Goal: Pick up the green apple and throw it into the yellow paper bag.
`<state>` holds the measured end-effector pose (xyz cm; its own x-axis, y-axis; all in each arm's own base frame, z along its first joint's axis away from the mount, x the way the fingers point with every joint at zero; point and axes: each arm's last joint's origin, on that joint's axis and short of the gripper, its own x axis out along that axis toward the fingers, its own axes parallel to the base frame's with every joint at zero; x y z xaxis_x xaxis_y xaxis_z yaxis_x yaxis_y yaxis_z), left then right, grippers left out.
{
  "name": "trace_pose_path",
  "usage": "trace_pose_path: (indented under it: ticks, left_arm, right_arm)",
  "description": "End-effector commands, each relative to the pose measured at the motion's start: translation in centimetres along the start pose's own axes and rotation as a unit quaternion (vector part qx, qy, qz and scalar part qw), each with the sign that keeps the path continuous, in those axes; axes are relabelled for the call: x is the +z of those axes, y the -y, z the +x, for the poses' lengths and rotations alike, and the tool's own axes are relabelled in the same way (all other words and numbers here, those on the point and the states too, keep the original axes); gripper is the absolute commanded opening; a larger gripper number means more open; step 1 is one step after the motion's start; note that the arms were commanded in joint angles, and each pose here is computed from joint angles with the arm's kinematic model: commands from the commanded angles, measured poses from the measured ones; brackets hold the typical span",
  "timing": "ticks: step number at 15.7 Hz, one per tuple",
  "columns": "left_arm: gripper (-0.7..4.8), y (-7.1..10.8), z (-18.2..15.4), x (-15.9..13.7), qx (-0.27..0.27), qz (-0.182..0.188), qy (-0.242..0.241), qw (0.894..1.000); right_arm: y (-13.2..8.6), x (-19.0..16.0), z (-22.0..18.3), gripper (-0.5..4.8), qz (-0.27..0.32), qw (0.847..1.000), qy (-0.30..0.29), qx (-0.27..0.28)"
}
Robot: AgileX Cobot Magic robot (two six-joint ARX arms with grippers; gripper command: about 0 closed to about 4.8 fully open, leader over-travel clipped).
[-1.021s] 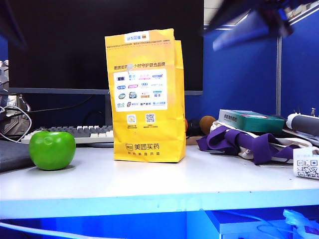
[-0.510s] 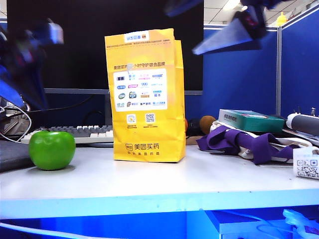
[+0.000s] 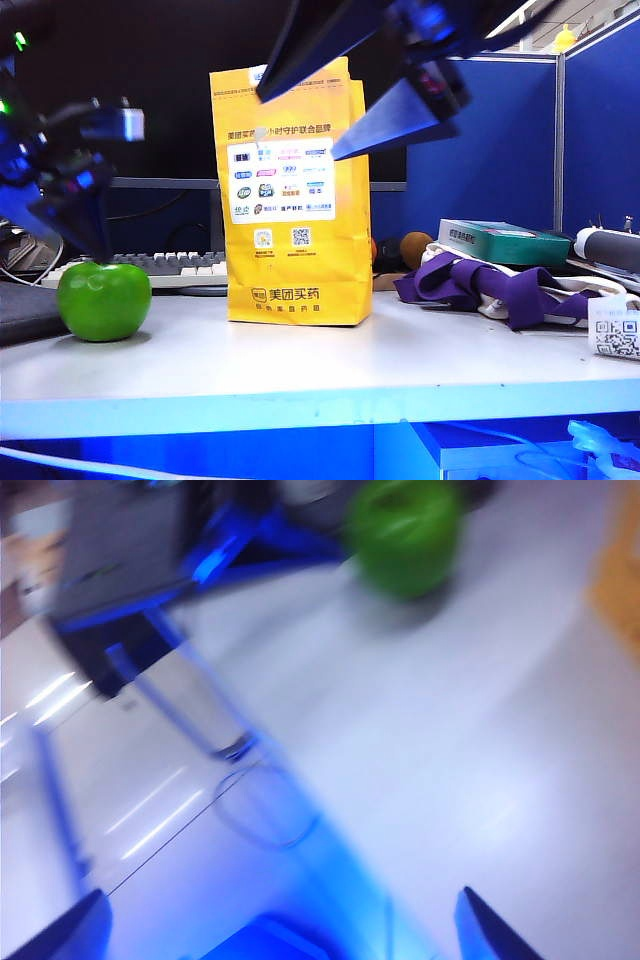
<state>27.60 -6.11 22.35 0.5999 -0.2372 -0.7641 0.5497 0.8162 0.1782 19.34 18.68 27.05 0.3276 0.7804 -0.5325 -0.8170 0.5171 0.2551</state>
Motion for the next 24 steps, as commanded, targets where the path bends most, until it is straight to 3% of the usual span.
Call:
trace_pose_path:
  ticks: [1, 4, 7, 10, 12, 14, 15, 16, 17, 19, 20, 24]
  left_arm:
    - [4.79, -0.2, 0.7, 0.2, -0.004, -0.001, 0.005, 1.0]
    - [4.79, -0.3, 1.8, 0.3, -0.007, -0.013, 0.015, 1.0]
    - [4.79, -0.2, 3.8, -0.2, -0.032, -0.029, -0.004, 0.999]
    - [4.79, 0.1, 5.0, -0.7, -0.079, -0.035, -0.012, 0.996]
    - [4.28, 0.1, 5.1, -0.6, -0.077, -0.039, -0.005, 0.996]
    - [4.28, 0.0, 5.1, -0.4, -0.073, -0.049, 0.006, 0.996]
    - [3.88, -0.1, 5.1, -0.3, -0.073, -0.051, 0.009, 0.996]
    - [2.81, -0.1, 5.1, -0.3, -0.072, -0.051, 0.011, 0.996]
    - [2.67, -0.1, 5.1, -0.3, -0.072, -0.051, 0.011, 0.996]
    - [3.33, 0.0, 5.1, -0.3, -0.078, -0.051, 0.013, 0.996]
    - [4.79, 0.1, 5.0, -0.2, -0.099, -0.051, 0.024, 0.993]
    - [4.79, 0.2, 5.0, 0.2, -0.127, -0.056, 0.047, 0.989]
  right_arm:
    - [0.2, 1.3, 0.8, 4.79, -0.024, 1.0, 0.01, -0.011]
    - [0.4, 1.9, 1.7, 4.79, -0.022, 1.0, 0.001, 0.003]
    - [0.3, 1.9, 1.9, 4.79, -0.022, 1.0, -0.002, 0.011]
    - [0.4, 1.9, 1.9, 4.79, -0.03, 1.0, -0.001, -0.005]
    - [0.5, 1.9, 1.9, 4.79, -0.031, 0.999, -0.001, -0.016]
    - [0.5, 1.9, 1.9, 4.79, -0.031, 0.999, -0.001, -0.016]
    - [0.5, 1.9, 1.9, 4.79, -0.031, 0.999, -0.001, -0.016]
    - [0.5, 1.9, 1.9, 4.79, -0.032, 0.999, 0.0, -0.016]
    - [0.5, 1.9, 1.9, 4.79, -0.032, 0.999, 0.001, -0.016]
    - [0.5, 1.9, 1.9, 4.79, -0.032, 0.999, 0.003, -0.017]
    - [0.5, 1.9, 1.9, 4.79, -0.032, 0.999, 0.003, -0.016]
    - [0.6, 1.9, 2.0, 4.79, -0.032, 0.999, 0.002, -0.016]
